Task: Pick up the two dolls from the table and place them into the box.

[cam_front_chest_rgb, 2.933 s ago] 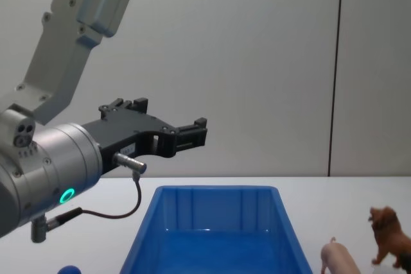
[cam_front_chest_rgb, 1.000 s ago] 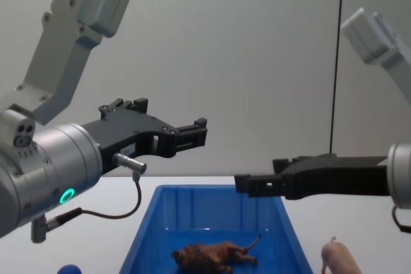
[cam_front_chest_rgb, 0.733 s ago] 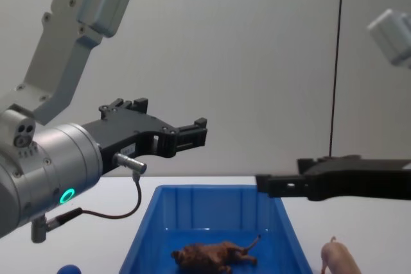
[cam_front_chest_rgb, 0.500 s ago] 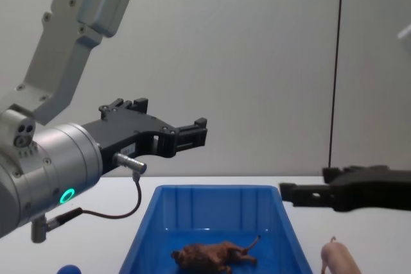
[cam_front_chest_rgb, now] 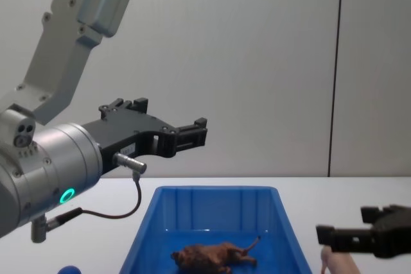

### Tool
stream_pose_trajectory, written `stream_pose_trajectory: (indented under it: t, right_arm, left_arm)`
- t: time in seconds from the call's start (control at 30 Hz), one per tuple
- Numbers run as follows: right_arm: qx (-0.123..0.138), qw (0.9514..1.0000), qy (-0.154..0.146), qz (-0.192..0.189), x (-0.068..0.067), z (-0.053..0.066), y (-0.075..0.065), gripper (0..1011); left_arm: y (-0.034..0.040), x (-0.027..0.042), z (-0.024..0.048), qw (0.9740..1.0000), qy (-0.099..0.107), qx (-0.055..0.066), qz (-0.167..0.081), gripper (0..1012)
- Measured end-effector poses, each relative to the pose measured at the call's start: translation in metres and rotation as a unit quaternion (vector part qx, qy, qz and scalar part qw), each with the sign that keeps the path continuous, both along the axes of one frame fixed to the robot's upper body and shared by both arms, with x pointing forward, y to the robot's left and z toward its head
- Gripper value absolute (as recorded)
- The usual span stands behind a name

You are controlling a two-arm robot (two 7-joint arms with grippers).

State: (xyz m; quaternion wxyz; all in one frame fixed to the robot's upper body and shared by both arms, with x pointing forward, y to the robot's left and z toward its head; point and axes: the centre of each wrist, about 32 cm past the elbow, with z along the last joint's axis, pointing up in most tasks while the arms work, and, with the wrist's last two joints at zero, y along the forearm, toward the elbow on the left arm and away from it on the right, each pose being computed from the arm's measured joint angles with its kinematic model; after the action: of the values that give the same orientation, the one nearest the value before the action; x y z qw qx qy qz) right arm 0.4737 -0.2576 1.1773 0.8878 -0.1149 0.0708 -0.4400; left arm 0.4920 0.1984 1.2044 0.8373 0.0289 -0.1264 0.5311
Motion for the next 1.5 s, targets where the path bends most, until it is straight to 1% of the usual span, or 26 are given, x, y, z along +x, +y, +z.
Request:
stream_pose_trajectory:
  t: [0.1,0.27,0.6,0.67,0.8,0.83,0.9,0.93,1.07,1.1,1.13,1.17,1.23,1.3,1.33,1.4,1.5]
  right_arm:
    - [-0.005,0.9999,0.008,-0.004,-0.004,-0.005,-0.002,1001]
    - [-0.01,0.9998,0.018,-0.007,-0.007,-0.009,-0.003,1001]
    - [-0.017,0.9988,0.045,-0.01,-0.008,-0.022,-0.003,1001]
    - [-0.017,0.9985,0.051,-0.011,-0.008,-0.025,-0.002,988]
    - [-0.016,0.9979,0.061,-0.013,-0.005,-0.029,0.0,910]
    - [-0.015,0.9978,0.063,-0.014,-0.005,-0.03,0.001,862]
    - [-0.014,0.9975,0.067,-0.015,-0.003,-0.032,0.002,811]
    - [-0.013,0.9974,0.069,-0.016,-0.002,-0.032,0.002,811]
    - [-0.011,0.997,0.074,-0.019,0.001,-0.034,0.004,663]
    - [-0.011,0.9969,0.075,-0.02,0.002,-0.035,0.005,644]
    - [-0.011,0.9969,0.075,-0.02,0.002,-0.035,0.005,601]
    - [-0.01,0.9968,0.076,-0.022,0.003,-0.035,0.005,589]
    - [-0.01,0.9967,0.076,-0.024,0.004,-0.035,0.006,503]
    - [-0.01,0.9967,0.076,-0.026,0.005,-0.035,0.007,459]
    - [-0.01,0.9968,0.074,-0.029,0.005,-0.035,0.007,405]
    - [-0.011,0.997,0.069,-0.032,0.006,-0.034,0.008,369]
    - [-0.013,0.9973,0.062,-0.036,0.006,-0.034,0.008,369]
  left_arm:
    - [0.0,0.0,0.0,1.0,0.0,0.0,0.0,1003]
    - [0.0,0.0,0.0,1.0,0.0,0.0,0.0,1003]
    - [0.0,0.0,0.0,1.0,0.0,0.0,0.0,1003]
    - [0.0,0.0,0.0,1.0,0.0,0.0,0.0,1003]
    - [0.0,0.0,0.0,1.0,0.0,0.0,0.0,1003]
    - [0.0,0.0,0.0,1.0,0.0,0.0,0.0,1003]
    - [0.0,0.0,0.0,1.0,0.0,0.0,0.0,1003]
    - [0.0,0.0,0.0,1.0,0.0,0.0,0.0,1003]
    - [0.0,0.0,0.0,1.0,0.0,0.0,0.0,1003]
    - [0.0,0.0,0.0,1.0,0.0,0.0,0.0,1003]
    - [0.0,0.0,0.0,1.0,0.0,0.0,0.0,1003]
    - [0.0,0.0,0.0,1.0,0.0,0.0,0.0,1003]
    - [0.0,0.0,0.0,1.0,0.0,0.0,0.0,1003]
    - [0.0,0.0,0.0,1.0,0.0,0.0,0.0,1003]
    - [0.0,0.0,0.0,1.0,0.0,0.0,0.0,1003]
    - [0.0,0.0,0.0,1.0,0.0,0.0,0.0,1003]
    - [0.0,0.0,0.0,1.0,0.0,0.0,0.0,1003]
